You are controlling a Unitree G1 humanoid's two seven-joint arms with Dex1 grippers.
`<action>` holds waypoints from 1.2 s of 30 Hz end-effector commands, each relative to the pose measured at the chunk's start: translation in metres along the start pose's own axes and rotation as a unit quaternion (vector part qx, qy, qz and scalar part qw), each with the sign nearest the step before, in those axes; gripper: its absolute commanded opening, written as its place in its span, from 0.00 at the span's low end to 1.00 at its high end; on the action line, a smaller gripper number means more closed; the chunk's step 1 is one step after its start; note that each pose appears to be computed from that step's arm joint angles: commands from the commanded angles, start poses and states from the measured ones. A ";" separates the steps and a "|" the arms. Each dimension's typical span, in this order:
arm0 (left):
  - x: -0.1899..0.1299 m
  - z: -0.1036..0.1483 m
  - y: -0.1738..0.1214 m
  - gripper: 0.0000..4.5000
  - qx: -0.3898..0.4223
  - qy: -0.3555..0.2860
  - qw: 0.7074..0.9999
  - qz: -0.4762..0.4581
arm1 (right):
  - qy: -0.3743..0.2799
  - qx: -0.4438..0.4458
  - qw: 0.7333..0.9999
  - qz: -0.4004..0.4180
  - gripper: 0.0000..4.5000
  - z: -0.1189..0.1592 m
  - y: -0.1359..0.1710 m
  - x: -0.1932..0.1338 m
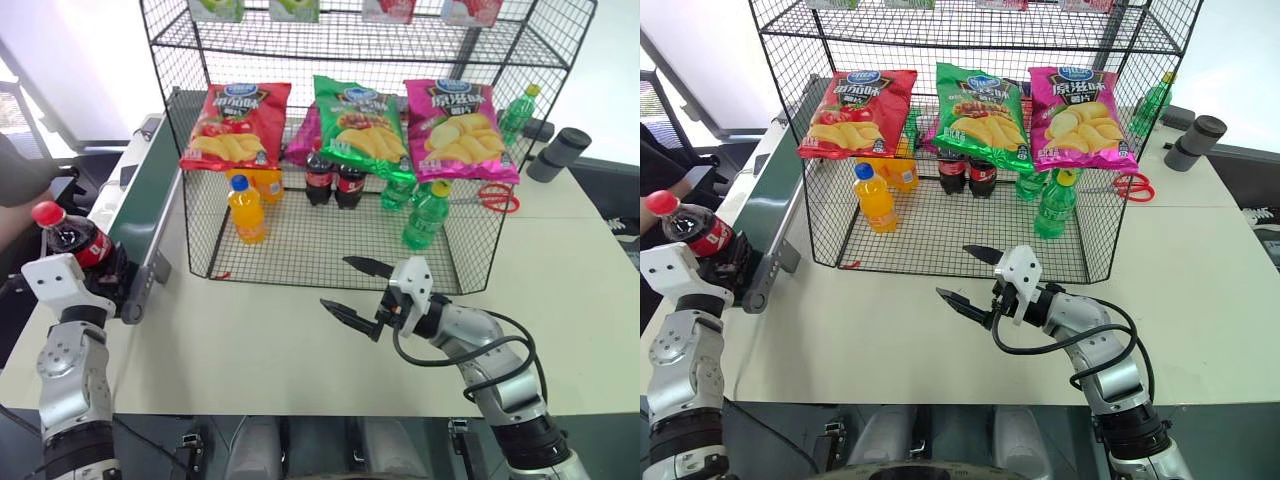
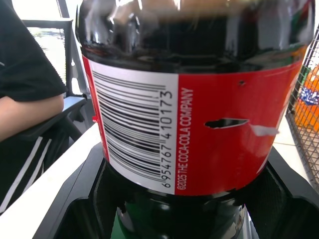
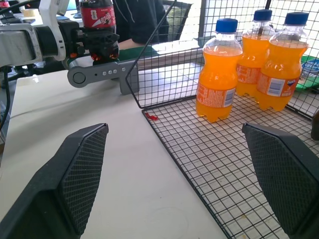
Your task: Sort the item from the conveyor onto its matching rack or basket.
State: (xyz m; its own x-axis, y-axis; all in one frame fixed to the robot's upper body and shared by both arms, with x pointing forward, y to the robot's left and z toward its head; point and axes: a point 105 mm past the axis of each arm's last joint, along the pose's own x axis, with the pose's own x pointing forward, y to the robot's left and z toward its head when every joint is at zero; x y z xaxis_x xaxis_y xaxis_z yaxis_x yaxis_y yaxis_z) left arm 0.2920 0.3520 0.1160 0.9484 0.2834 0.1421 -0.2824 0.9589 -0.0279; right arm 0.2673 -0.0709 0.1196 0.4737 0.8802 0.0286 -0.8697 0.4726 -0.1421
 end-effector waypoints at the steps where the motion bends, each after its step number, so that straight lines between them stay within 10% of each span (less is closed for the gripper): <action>1: 0.004 0.066 0.001 0.63 0.009 -0.096 0.995 -0.040 | -0.022 -0.015 1.000 0.006 1.00 0.015 0.002 0.001; 6: -0.006 0.109 -0.047 0.63 0.003 -0.102 0.967 -0.235 | -0.028 -0.002 0.999 0.019 1.00 0.021 0.001 0.002; 15: -0.052 0.061 -0.152 0.63 0.050 0.024 0.860 -0.507 | -0.046 0.027 0.998 0.035 1.00 0.038 0.002 0.006; 25: -0.071 0.041 -0.241 0.63 0.049 -0.011 0.758 -0.650 | -0.040 0.033 0.998 0.036 1.00 0.045 0.004 0.014; 36: -0.085 0.040 -0.277 0.63 0.055 -0.029 0.694 -0.717 | -0.042 0.030 0.998 0.023 1.00 0.047 0.004 0.014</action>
State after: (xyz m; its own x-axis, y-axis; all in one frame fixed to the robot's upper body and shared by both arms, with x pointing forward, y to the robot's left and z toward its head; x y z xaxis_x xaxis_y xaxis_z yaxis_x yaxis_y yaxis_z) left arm 0.2866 0.0666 0.1360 0.2900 -0.9555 -0.0534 0.9418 0.2751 0.1930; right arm 0.2706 -0.0588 0.1521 0.4452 0.8931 0.0638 -0.8924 0.4484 -0.0498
